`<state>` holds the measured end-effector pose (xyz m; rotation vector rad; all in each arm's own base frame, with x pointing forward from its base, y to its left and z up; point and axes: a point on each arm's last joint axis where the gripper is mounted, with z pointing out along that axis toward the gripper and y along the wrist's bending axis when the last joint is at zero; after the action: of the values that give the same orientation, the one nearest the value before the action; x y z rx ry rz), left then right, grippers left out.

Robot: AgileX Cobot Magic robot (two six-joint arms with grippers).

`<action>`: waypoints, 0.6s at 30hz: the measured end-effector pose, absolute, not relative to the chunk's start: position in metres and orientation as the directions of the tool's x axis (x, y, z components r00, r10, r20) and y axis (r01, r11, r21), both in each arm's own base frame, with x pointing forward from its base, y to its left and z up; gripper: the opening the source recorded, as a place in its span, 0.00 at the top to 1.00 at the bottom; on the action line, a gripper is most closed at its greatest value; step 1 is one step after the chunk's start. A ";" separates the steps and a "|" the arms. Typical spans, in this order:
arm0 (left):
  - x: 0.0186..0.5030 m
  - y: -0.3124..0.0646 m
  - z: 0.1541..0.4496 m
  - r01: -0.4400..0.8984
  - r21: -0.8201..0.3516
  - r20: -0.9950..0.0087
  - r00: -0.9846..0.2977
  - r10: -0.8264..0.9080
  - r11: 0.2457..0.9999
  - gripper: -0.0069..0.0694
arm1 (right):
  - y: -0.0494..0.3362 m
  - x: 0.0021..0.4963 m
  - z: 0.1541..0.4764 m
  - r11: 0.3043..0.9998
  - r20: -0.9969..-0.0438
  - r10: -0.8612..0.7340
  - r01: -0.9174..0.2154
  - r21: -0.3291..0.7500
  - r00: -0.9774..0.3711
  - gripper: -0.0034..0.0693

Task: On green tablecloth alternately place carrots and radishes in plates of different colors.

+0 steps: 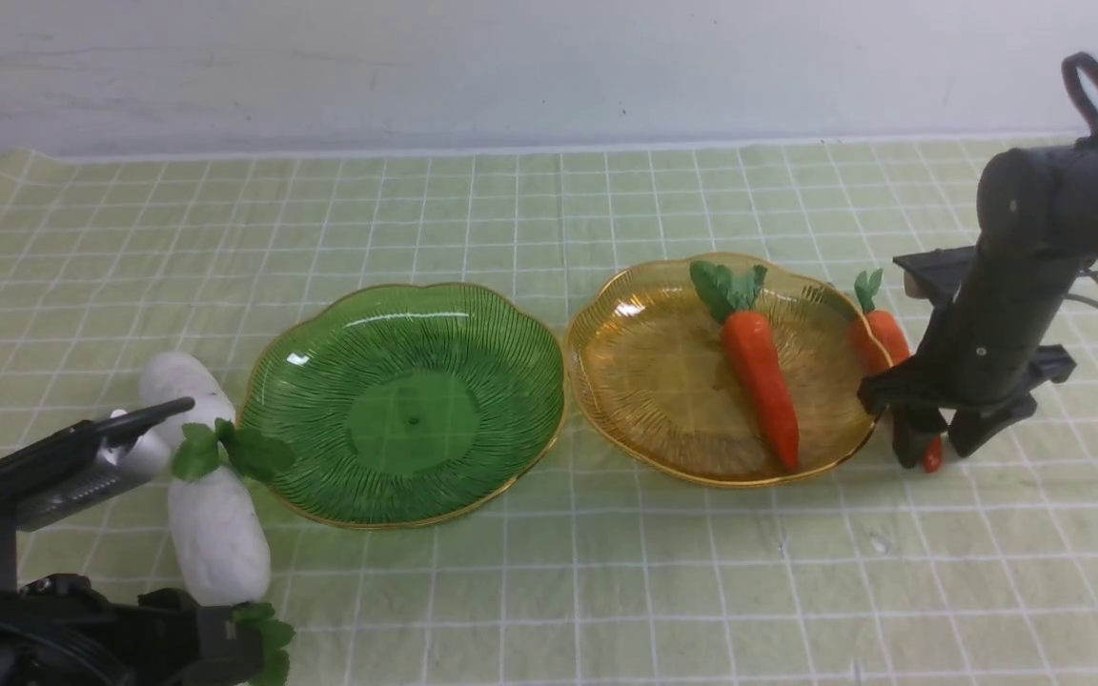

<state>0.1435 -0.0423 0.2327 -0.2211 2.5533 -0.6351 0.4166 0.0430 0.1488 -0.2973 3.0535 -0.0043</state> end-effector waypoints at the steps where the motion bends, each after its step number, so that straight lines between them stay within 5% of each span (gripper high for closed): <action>1: 0.144 -0.042 0.233 -0.036 -0.477 -0.427 -0.864 -0.268 0.878 0.54 | 0.044 0.416 0.149 0.981 -0.071 -0.195 -0.195 -0.012 -0.978 0.61; 3: 0.144 -0.042 0.233 -0.036 -0.477 -0.427 -0.864 -0.268 0.878 0.54 | 0.041 0.416 0.152 0.979 -0.071 -0.202 -0.200 -0.037 -0.977 0.72; 12: 0.143 -0.042 0.233 -0.036 -0.477 -0.426 -0.864 -0.267 0.878 0.54 | 0.021 0.404 0.209 0.986 -0.159 -0.151 -0.136 -0.100 -0.976 0.72; 18: 0.143 -0.042 0.233 -0.036 -0.477 -0.426 -0.864 -0.267 0.878 0.54 | 0.020 0.390 0.257 0.996 -0.275 -0.087 -0.079 -0.039 -0.958 0.72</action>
<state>0.1435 -0.0424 0.2327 -0.2208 2.5541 -0.6354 0.3896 0.0202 0.2574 -0.1216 2.8590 -0.0402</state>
